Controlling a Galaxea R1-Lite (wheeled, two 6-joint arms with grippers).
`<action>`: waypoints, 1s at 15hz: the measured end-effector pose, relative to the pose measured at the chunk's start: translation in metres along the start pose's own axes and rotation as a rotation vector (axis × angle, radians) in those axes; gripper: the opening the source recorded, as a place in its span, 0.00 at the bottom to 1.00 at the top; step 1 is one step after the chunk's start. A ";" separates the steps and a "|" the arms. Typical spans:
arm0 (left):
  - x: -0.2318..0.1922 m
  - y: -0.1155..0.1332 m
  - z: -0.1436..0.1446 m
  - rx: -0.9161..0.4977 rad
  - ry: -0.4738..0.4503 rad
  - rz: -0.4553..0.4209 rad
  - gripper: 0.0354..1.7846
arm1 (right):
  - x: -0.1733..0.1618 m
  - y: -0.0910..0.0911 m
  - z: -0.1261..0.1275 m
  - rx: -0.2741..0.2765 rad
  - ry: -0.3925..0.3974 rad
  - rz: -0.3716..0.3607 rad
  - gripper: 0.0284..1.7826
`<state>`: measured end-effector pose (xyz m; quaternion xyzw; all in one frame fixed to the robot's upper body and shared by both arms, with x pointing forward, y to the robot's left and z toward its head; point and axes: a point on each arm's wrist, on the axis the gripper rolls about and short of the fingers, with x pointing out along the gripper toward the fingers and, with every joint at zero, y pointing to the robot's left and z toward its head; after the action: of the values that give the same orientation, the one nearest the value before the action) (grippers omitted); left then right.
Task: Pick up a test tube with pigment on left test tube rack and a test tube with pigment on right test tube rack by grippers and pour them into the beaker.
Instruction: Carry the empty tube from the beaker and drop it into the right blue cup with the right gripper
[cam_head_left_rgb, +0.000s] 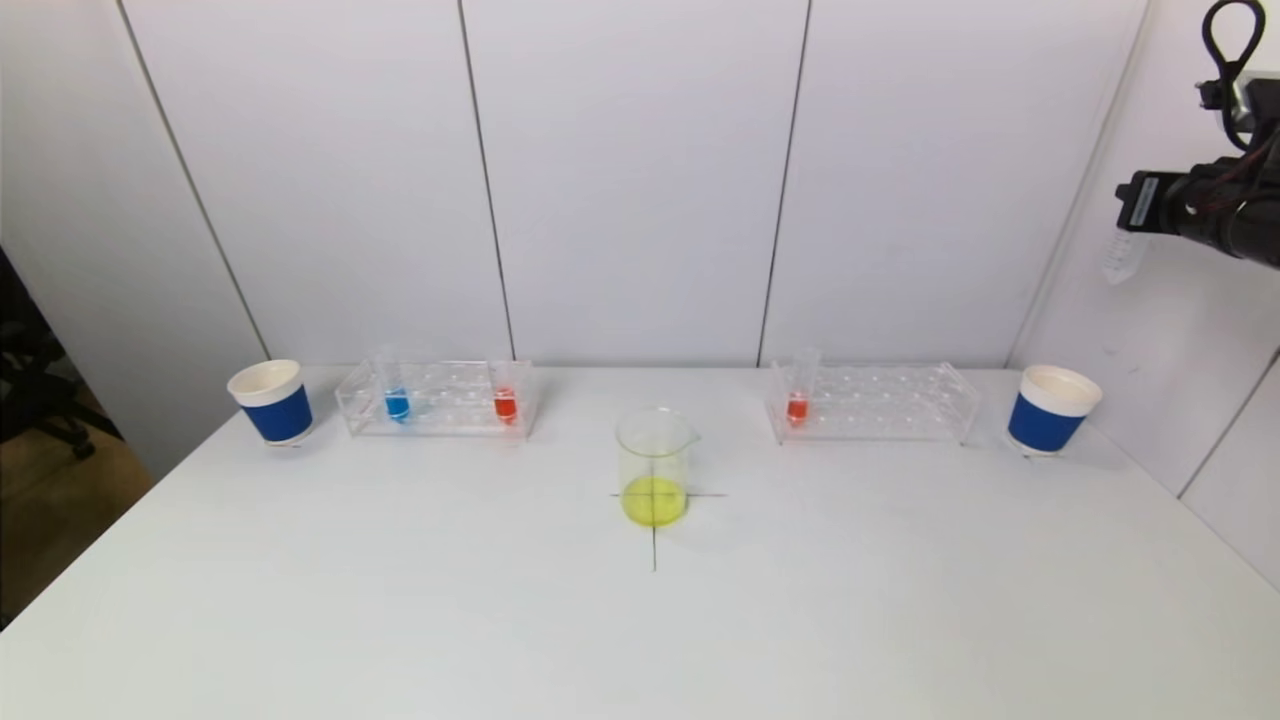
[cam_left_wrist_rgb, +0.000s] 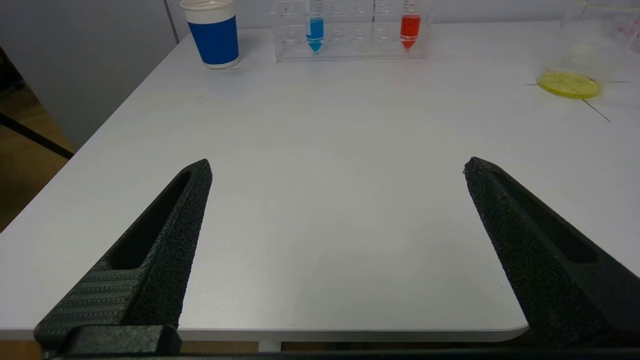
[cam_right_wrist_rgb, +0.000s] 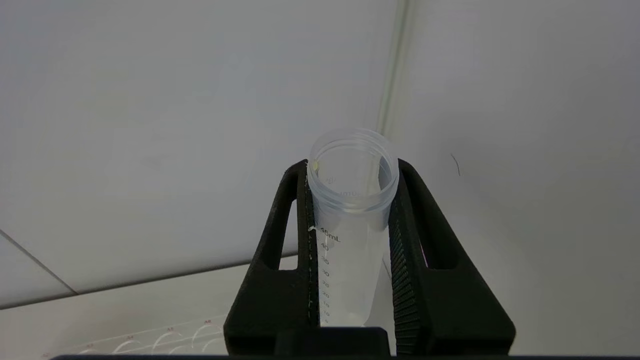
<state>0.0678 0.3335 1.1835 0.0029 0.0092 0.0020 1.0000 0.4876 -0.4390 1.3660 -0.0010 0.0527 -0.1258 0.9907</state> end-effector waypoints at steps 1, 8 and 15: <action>0.000 0.000 0.000 0.000 0.000 0.000 0.99 | 0.003 0.000 -0.008 0.001 0.004 -0.001 0.25; 0.000 0.000 0.000 0.000 0.000 0.000 0.99 | 0.016 -0.002 -0.066 0.004 0.030 -0.006 0.25; 0.000 0.000 0.000 0.000 0.000 0.000 0.99 | 0.017 -0.002 -0.109 0.005 0.049 -0.008 0.25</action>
<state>0.0678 0.3335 1.1836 0.0031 0.0090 0.0020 1.0000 0.4922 -0.4439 1.2555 0.0043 0.0767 -0.1299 0.9885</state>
